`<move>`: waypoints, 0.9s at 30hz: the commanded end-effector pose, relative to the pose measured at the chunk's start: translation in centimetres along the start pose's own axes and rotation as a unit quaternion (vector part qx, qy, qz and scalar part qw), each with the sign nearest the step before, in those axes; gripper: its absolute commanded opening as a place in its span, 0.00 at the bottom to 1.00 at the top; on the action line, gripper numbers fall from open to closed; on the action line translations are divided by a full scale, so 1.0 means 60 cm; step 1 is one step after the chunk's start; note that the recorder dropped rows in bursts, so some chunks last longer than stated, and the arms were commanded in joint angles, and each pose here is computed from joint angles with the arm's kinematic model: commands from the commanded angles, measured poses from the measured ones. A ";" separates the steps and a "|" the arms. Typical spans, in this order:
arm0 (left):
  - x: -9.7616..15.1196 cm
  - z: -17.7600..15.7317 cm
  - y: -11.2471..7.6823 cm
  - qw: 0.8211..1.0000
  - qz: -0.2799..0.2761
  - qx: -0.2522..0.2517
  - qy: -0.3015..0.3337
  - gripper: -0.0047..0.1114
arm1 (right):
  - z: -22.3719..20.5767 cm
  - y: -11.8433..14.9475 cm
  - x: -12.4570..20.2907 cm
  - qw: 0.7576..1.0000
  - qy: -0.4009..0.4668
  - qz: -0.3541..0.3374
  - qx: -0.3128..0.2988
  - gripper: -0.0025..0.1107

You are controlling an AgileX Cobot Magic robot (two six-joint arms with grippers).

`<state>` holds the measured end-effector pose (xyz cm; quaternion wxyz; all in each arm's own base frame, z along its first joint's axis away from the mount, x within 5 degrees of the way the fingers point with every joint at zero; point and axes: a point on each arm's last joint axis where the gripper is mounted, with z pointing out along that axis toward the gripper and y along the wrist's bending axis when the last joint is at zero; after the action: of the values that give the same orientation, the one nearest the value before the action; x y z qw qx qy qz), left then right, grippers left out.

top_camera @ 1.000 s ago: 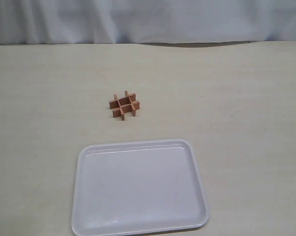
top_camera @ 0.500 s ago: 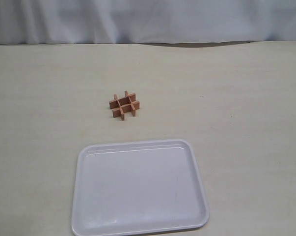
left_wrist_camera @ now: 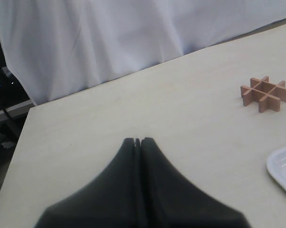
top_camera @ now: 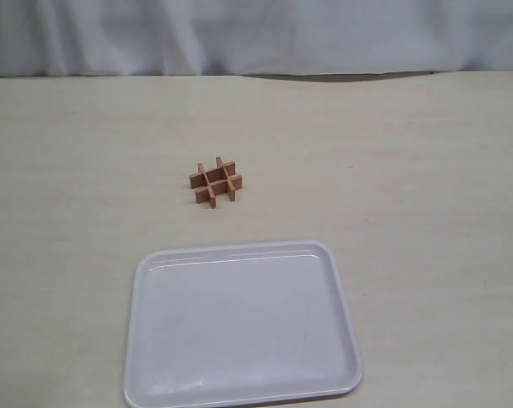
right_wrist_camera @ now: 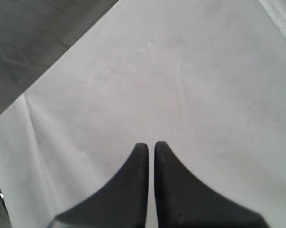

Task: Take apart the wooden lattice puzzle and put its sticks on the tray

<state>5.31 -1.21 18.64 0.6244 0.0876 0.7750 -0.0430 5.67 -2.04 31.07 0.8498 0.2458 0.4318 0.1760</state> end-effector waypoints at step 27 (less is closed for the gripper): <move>0.000 0.000 0.001 1.000 0.001 -0.006 -0.004 0.04 | 0.261 0.085 0.498 0.610 0.707 -0.357 -0.029 0.18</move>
<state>5.31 -1.21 18.64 0.6244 0.0876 0.7750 -0.0430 33.52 11.46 23.81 0.2958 -0.1541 0.9426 -0.0162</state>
